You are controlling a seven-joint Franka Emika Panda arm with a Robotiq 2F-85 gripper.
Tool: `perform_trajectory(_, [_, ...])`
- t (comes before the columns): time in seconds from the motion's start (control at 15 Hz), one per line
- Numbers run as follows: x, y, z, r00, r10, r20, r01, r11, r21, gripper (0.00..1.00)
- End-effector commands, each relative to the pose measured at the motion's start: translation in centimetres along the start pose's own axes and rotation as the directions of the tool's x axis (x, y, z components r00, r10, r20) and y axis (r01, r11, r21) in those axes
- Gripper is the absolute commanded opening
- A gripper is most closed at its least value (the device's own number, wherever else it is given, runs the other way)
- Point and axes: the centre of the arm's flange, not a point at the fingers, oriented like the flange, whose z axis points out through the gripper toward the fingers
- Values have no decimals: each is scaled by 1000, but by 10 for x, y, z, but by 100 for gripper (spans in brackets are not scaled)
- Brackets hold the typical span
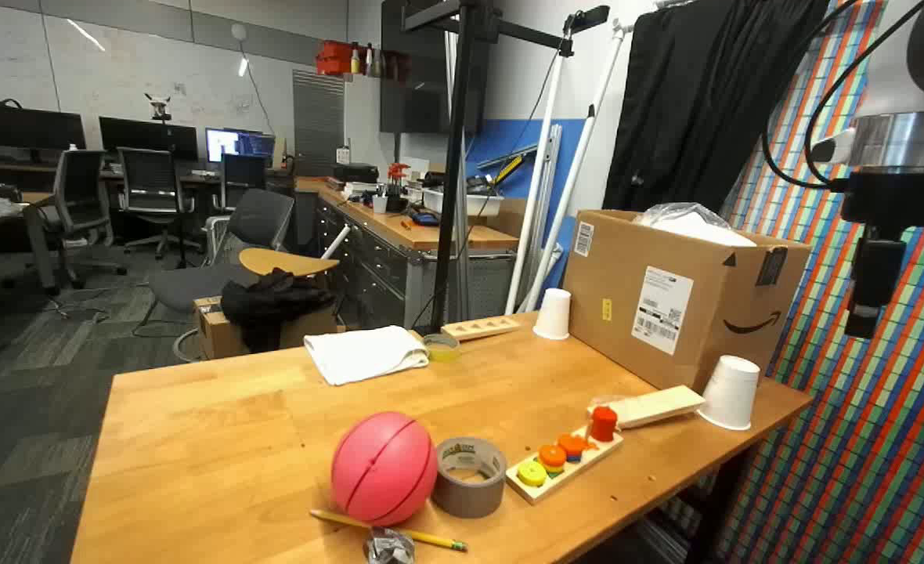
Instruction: Push the ball on the table to the right.
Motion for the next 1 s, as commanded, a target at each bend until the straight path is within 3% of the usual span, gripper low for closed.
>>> perform_trajectory(0.0, [0,1,-2,1000,1,-3,-1,1000,-2,100])
perform_trajectory(0.93, [-1,1,-5,1000,3,-10,-4,1000,-6,100])
